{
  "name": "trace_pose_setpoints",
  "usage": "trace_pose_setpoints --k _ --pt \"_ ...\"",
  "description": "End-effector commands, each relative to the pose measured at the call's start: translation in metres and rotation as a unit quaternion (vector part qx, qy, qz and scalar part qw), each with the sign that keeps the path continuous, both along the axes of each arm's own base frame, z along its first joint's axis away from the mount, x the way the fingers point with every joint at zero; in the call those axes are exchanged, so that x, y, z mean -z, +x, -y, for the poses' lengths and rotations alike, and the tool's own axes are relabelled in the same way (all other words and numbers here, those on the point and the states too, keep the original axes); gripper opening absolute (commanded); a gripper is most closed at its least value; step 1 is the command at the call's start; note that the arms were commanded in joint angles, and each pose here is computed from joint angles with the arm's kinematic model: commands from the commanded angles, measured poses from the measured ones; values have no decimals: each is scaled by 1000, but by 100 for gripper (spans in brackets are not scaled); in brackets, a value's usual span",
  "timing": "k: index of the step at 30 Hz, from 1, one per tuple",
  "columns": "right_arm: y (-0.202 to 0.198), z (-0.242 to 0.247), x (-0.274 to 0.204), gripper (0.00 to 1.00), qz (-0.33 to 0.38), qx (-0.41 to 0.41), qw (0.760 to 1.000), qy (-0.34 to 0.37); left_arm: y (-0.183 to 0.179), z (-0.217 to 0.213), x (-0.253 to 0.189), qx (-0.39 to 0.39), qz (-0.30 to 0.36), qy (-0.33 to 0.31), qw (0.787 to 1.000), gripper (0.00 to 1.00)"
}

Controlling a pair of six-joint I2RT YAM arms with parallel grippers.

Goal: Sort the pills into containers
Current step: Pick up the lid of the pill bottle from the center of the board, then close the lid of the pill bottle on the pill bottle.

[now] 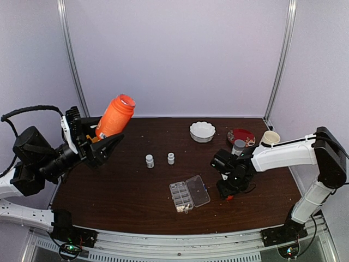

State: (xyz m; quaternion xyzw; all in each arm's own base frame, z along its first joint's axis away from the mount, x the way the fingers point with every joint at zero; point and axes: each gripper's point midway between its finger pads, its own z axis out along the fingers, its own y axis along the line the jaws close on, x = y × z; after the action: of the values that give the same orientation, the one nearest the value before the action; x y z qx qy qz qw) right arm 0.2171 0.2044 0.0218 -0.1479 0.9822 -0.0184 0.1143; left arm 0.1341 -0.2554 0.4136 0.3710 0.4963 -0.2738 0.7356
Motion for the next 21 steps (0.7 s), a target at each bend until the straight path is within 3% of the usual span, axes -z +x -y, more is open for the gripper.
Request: trace_pose_setpoints --k 1,5,13,18,21 --pt "12 -7 -13 54 22 3 1000 10 -2 -3 -14 3 5 -26 1000 0" --pt "20 -13 -40 52 54 -5 998 34 0 3 -7 3 -2 -22 1000 0" --pt "31 -31 -142 52 165 -18 973 161 3 30 12 35 -42 -32 998 0" --pt "26 -42 -198 49 216 -48 943 249 -1 44 29 74 -76 -62 992 0" --pt "13 -60 -233 47 233 -91 910 331 0 52 37 104 -108 -61 987 0"
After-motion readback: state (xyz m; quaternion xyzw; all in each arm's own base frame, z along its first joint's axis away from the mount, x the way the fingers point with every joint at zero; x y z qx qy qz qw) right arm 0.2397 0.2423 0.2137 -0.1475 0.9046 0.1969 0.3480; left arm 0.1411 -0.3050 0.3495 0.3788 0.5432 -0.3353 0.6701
